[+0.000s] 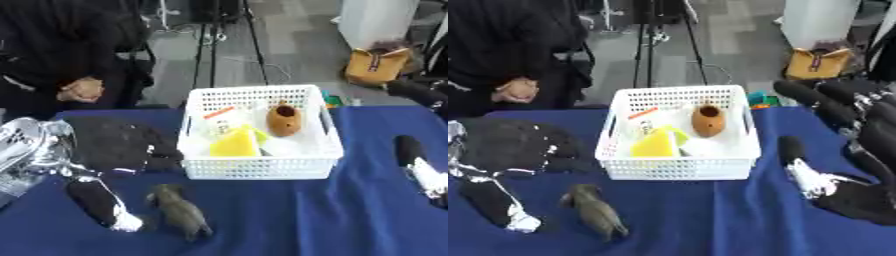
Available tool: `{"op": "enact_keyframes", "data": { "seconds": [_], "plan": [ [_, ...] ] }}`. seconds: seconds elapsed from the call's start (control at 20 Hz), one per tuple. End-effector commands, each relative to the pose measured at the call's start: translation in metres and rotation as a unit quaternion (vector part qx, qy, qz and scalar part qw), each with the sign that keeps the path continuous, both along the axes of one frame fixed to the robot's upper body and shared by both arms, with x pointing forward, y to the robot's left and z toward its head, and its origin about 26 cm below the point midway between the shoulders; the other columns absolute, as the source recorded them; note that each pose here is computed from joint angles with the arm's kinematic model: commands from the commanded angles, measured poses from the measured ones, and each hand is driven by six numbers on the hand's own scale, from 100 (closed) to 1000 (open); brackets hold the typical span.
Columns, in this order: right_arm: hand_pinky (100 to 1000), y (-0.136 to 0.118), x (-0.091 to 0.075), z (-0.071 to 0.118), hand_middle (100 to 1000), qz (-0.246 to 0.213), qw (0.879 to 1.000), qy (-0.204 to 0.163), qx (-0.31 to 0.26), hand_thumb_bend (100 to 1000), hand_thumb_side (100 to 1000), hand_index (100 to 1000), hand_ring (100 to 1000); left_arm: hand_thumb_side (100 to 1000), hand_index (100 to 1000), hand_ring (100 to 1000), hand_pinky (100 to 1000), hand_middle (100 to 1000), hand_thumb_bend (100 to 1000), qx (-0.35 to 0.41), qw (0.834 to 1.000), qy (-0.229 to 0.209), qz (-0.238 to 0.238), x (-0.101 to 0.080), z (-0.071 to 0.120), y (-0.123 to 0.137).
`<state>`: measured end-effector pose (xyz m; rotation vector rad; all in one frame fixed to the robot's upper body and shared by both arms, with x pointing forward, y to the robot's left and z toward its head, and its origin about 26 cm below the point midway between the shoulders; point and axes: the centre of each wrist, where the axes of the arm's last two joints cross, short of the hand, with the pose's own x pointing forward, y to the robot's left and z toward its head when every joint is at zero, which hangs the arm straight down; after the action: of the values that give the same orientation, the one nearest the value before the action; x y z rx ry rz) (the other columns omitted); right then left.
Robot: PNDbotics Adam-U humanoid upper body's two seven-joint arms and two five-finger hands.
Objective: Pick up objects on the table and place them in the box.
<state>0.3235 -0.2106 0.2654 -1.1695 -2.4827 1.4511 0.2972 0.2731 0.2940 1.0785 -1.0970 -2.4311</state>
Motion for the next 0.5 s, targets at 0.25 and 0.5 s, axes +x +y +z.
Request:
{"op": "enact_keyframes", "data": {
  "seconds": [0.25,0.5],
  "plan": [
    [662,0.0,0.0012,0.0095,766,0.002,1.0,-0.012,-0.002,100,1000,953,758,1000,1000,1000,1000,1000,530,0.067,0.998,0.001,-0.015,-0.0038,0.012,-0.001],
    [662,0.0005,0.0042,0.0083,765,0.004,1.0,-0.011,-0.003,100,1000,952,758,1000,1000,1000,1000,1000,545,0.083,0.996,0.003,-0.028,-0.0031,0.0097,-0.006]
  ]
}}
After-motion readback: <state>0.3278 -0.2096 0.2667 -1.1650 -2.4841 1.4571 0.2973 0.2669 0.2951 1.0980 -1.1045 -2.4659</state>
